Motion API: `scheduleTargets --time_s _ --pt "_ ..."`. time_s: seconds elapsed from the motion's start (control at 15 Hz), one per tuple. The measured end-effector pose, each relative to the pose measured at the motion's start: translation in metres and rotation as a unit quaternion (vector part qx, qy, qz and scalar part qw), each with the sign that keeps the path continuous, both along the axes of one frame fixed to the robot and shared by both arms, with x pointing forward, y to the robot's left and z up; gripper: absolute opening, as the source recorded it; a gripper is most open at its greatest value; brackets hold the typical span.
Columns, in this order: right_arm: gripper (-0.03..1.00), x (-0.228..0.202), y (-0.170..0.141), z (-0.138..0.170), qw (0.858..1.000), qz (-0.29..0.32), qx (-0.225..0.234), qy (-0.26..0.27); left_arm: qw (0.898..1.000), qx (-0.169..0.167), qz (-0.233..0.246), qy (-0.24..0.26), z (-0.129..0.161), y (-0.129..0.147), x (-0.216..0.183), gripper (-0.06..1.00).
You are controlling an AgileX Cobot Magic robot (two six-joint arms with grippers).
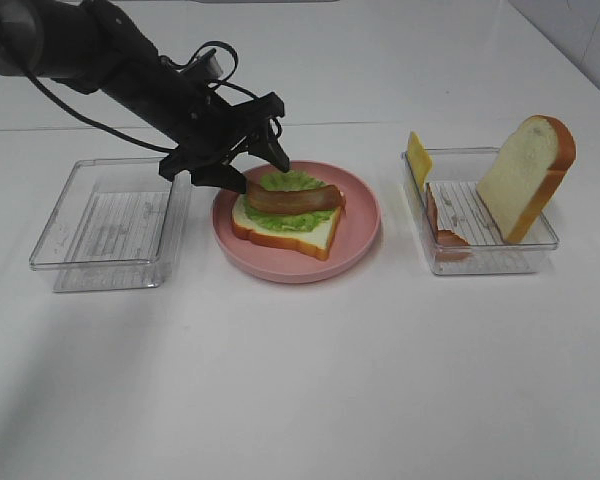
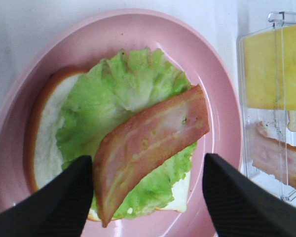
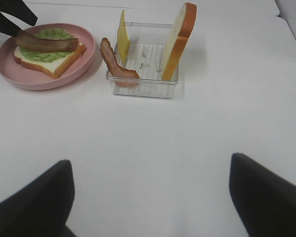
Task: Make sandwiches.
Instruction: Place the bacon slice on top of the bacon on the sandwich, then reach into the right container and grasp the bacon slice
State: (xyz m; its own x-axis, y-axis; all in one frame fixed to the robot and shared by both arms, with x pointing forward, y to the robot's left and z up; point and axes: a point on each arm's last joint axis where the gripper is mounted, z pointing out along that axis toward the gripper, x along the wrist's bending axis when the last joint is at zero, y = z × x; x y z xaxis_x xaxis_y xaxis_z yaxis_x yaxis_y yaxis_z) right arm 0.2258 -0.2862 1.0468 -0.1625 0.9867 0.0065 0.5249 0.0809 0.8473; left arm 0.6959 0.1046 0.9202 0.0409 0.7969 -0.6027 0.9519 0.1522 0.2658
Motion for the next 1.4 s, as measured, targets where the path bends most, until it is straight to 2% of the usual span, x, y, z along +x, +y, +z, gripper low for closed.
scheduleTargets --time_s 0.13,0.2,0.33,0.53,0.6,1.0,1.2,1.4 --pt "0.81 0.000 0.000 0.000 1.000 0.000 0.000 0.000 1.000 -0.001 -0.005 -0.004 0.004 -0.001 0.001 0.65" --pt "0.81 0.000 0.000 0.000 1.000 0.000 0.000 0.000 1.000 0.003 -0.012 -0.011 0.011 -0.001 0.002 0.69" --pt "0.81 0.000 0.000 0.000 1.000 0.000 0.000 0.000 0.998 0.029 -0.034 -0.037 0.029 0.003 0.000 0.71" --pt "0.81 0.000 0.000 0.000 1.000 0.000 0.000 0.000 0.991 0.095 -0.052 -0.082 0.073 0.015 -0.008 0.71" --pt "0.81 0.000 0.000 0.000 1.000 0.000 0.000 0.000 0.986 0.129 -0.050 -0.088 0.097 0.024 -0.017 0.72" --pt "0.81 0.000 0.000 0.000 1.000 0.000 0.000 0.000 0.966 0.238 -0.064 -0.080 0.203 0.064 -0.086 0.72" --pt "0.81 0.000 0.000 0.000 1.000 0.000 0.000 0.000 0.958 0.239 -0.043 -0.152 0.264 0.086 -0.138 0.72" --pt "0.81 0.000 0.000 0.000 1.000 0.000 0.000 0.000 0.954 0.232 -0.033 -0.185 0.288 0.106 -0.200 0.72"
